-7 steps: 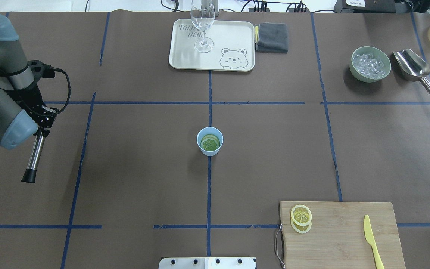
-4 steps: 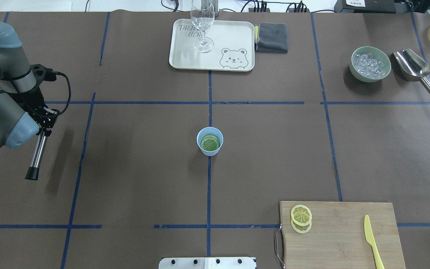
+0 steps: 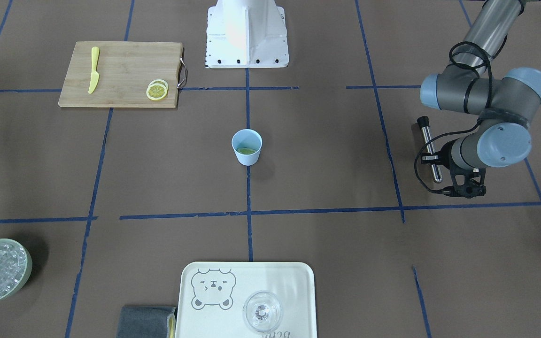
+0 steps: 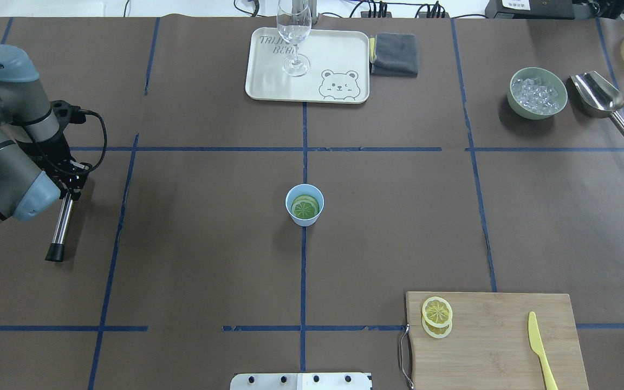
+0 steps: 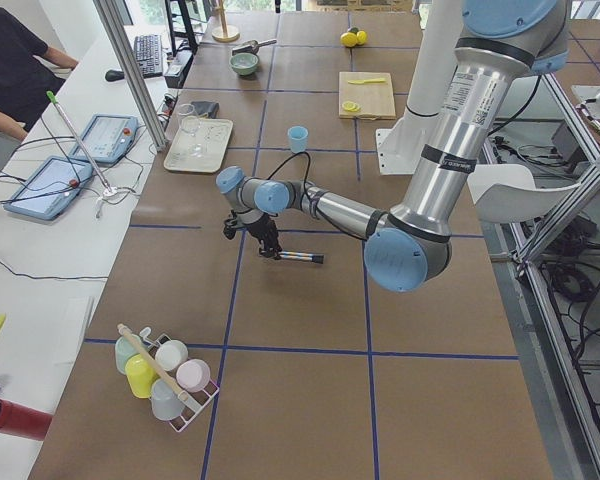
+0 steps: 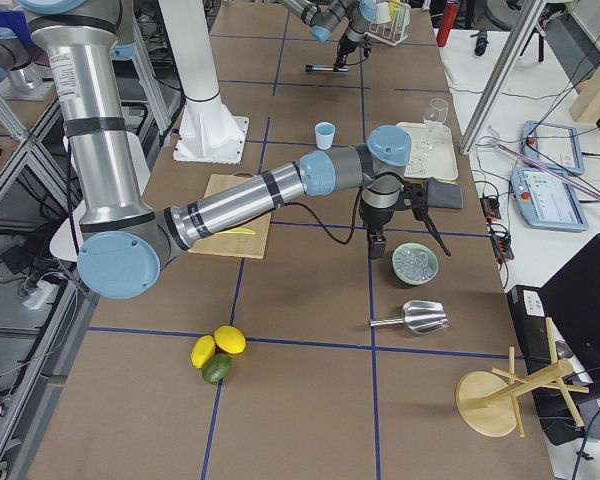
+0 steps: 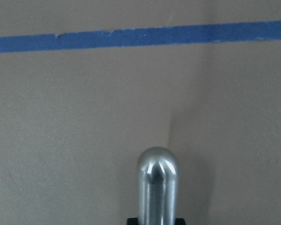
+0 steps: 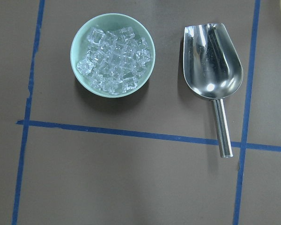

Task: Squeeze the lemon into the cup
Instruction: 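Lower the muddler upright onto the table and release it with the left gripper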

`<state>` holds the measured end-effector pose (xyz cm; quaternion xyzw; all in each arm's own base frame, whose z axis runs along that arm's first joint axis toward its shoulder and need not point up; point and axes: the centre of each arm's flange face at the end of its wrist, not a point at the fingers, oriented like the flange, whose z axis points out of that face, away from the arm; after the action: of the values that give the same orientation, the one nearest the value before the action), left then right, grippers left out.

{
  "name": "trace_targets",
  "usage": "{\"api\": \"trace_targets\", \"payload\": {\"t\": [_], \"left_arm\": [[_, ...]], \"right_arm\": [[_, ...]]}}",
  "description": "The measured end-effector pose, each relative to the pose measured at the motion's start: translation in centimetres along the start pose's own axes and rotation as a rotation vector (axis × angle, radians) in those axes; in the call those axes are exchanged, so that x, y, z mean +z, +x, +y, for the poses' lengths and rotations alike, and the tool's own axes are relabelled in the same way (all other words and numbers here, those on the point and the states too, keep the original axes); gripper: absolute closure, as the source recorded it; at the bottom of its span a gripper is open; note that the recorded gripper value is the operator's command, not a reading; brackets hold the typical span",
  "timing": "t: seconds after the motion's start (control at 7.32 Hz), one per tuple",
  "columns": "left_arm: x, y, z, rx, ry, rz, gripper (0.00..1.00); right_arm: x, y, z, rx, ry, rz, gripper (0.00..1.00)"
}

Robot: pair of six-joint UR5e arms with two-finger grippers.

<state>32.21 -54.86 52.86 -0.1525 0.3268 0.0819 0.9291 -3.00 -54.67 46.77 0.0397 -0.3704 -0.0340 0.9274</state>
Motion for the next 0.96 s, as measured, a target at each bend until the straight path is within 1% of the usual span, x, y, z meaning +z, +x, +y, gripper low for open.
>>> {"api": "trace_targets", "payload": {"t": [0.41, 0.55, 0.68, 0.96], "left_arm": [[-0.3, 0.0, 0.3, 0.008, 0.010, 0.000, 0.00], [-1.2, 0.2, 0.4, 0.014, 0.025, 0.003, 0.00], [-3.2, 0.3, 0.7, 0.023, 0.060, 0.017, 0.00], [-10.0, -0.8, 1.4, 0.033, 0.176, 0.059, 0.00]], "right_arm": [[0.0, 0.0, 0.0, 0.000, -0.001, 0.000, 0.00], [0.0, 0.0, 0.0, -0.003, 0.000, 0.000, 0.00], [0.0, 0.0, 0.0, -0.004, 0.000, -0.001, 0.00], [0.2, 0.3, 0.1, 0.001, -0.004, 0.001, 0.00]]}}
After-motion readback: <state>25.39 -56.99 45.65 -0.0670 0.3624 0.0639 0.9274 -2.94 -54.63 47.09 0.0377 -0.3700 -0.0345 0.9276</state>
